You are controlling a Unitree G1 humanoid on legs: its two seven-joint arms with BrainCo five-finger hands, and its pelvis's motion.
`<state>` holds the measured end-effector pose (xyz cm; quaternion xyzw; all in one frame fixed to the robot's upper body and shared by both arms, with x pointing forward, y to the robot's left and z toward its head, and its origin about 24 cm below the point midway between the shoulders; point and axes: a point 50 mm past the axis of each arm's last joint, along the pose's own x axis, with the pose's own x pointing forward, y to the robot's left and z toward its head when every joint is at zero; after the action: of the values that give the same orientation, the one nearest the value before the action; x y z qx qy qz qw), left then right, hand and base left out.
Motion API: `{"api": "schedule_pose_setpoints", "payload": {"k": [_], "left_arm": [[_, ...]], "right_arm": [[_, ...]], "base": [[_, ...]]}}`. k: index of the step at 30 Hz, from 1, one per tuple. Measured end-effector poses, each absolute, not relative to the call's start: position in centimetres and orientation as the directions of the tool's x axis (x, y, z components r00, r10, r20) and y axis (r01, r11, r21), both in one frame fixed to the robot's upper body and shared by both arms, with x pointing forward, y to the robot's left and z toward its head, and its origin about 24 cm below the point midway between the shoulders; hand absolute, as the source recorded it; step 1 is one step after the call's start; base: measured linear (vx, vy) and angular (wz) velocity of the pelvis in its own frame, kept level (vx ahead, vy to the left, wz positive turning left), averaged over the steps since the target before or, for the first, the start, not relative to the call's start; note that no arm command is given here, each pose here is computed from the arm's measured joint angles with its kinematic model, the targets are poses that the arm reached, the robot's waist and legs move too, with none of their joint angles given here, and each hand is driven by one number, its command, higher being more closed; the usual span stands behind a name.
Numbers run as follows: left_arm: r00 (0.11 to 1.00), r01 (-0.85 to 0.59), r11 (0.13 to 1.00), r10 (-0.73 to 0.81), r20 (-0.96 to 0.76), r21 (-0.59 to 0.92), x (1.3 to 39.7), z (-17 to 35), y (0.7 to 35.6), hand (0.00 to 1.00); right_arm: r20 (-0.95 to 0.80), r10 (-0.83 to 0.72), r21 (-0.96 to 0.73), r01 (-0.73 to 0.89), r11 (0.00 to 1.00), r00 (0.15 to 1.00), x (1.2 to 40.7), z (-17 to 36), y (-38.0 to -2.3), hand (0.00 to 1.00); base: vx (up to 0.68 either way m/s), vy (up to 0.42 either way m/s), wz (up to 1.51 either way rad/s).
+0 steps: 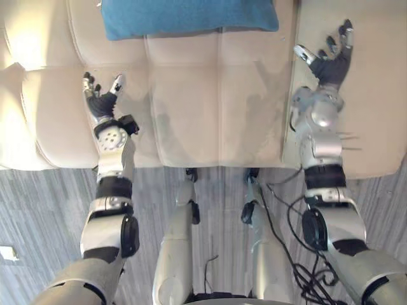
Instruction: Pick up cushions and gather them together orderly.
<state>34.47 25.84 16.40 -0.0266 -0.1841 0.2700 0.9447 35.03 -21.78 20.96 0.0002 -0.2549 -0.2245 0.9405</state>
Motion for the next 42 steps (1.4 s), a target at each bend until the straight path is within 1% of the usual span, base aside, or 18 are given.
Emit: {"api": "schedule_pose_setpoints", "payload": {"k": [3,6,8,10,11,12,14,15,18,19,22,26,30,32,34,37,38,42], "left_arm": [[0.811,-0.465,0.878,0.474,0.344,-0.112,32.2,14.3,25.4,0.0],[0.875,-0.384,0.918,0.397,0.278,-0.101,29.3,10.3,23.6,0.0],[0.938,-0.313,0.946,0.321,0.133,-0.081,27.2,5.7,21.9,0.0],[0.953,-0.301,0.952,0.303,0.029,-0.066,25.7,3.0,21.6,0.0],[0.953,-0.297,0.954,0.293,-0.078,-0.047,24.4,0.3,21.6,0.0],[0.948,-0.3,0.953,0.294,-0.122,-0.033,23.9,-0.7,21.7,0.0],[0.908,-0.295,0.955,0.288,-0.305,0.025,21.4,-4.7,22.3,0.0],[0.897,-0.291,0.956,0.287,-0.336,0.039,20.9,-5.3,22.4,0.0],[0.795,-0.246,0.962,0.272,-0.542,0.122,17.0,-9.6,22.8,0.0],[0.784,-0.242,0.962,0.272,-0.558,0.129,16.6,-10.0,22.8,0.0],[0.687,-0.199,0.963,0.27,-0.674,0.183,13.4,-12.3,23.1,0.0],[0.626,-0.185,0.959,0.284,-0.726,0.215,11.4,-13.3,23.4,0.0],[0.636,-0.23,0.947,0.322,-0.702,0.226,12.0,-12.8,24.4,0.0],[0.651,-0.239,0.939,0.343,-0.677,0.246,12.6,-12.4,24.8,0.0],[0.658,-0.251,0.935,0.354,-0.665,0.25,12.9,-12.2,24.7,0.0],[0.691,-0.256,0.945,0.325,-0.646,0.202,14.6,-11.9,23.0,0.0],[0.705,-0.22,0.958,0.288,-0.648,0.186,15.2,-12.0,22.0,0.0],[0.706,-0.196,0.963,0.27,-0.654,0.186,15.1,-12.1,21.6,0.0]], "right_arm": [[0.422,-0.397,0.028,0.426,0.904,0.815,33.1,17.0,-22.7,0.0],[0.32,-0.334,-0.098,0.381,0.919,0.887,29.8,11.8,-23.1,0.0],[0.148,-0.295,-0.21,0.322,0.923,0.944,27.2,6.6,-23.5,0.0],[0.021,-0.301,-0.263,0.296,0.918,0.953,25.8,3.2,-23.8,0.0],[-0.113,-0.31,-0.315,0.262,0.912,0.944,24.5,0.1,-24.3,0.0],[-0.165,-0.314,-0.323,0.249,0.913,0.935,24.0,-1.1,-24.5,0.0],[-0.369,-0.321,-0.38,0.174,0.908,0.872,21.3,-5.6,-24.9,0.0],[-0.4,-0.32,-0.389,0.157,0.908,0.859,20.8,-6.2,-25.0,0.0],[-0.573,-0.355,-0.427,0.1,0.899,0.739,16.4,-9.8,-26.2,0.0],[-0.584,-0.36,-0.431,0.098,0.897,0.727,16.0,-10.1,-26.3,0.0],[-0.671,-0.382,-0.434,0.081,0.897,0.636,13.1,-11.7,-27.0,0.0],[-0.696,-0.377,-0.434,0.06,0.899,0.611,12.5,-12.2,-26.9,0.0],[-0.683,-0.36,-0.429,0.05,0.902,0.636,13.9,-11.9,-26.5,0.0],[-0.719,-0.339,-0.41,0.025,0.912,0.606,12.6,-12.8,-25.7,0.0],[-0.725,-0.32,-0.397,0.009,0.918,0.609,12.9,-13.0,-25.0,0.0],[-0.668,-0.33,-0.391,0.063,0.918,0.667,15.6,-11.8,-25.3,0.0],[-0.652,-0.335,-0.383,0.086,0.92,0.68,16.5,-11.4,-25.3,0.0],[-0.64,-0.369,-0.345,0.177,0.922,0.674,16.9,-11.2,-25.5,0.0]], "base": [[-0.03,-0.061,-0.13],[0.02,-0.075,-0.14],[0.07,-0.047,-0.07],[0.08,-0.029,-0.11],[0.09,-0.029,-0.18],[0.1,-0.031,-0.24],[0.1,-0.009,-0.19],[0.08,0.03,-0.24],[0.08,0.04,-0.29],[0.08,0.044,-0.23],[0.06,0.043,-0.26],[0.02,0.038,-0.39],[-0.07,0.004,-0.3],[-0.06,-0.092,0.77],[-0.18,-0.191,0.67],[-0.33,-0.216,0.47],[-0.33,-0.101,0.63],[-0.38,-0.133,0.46]]}}
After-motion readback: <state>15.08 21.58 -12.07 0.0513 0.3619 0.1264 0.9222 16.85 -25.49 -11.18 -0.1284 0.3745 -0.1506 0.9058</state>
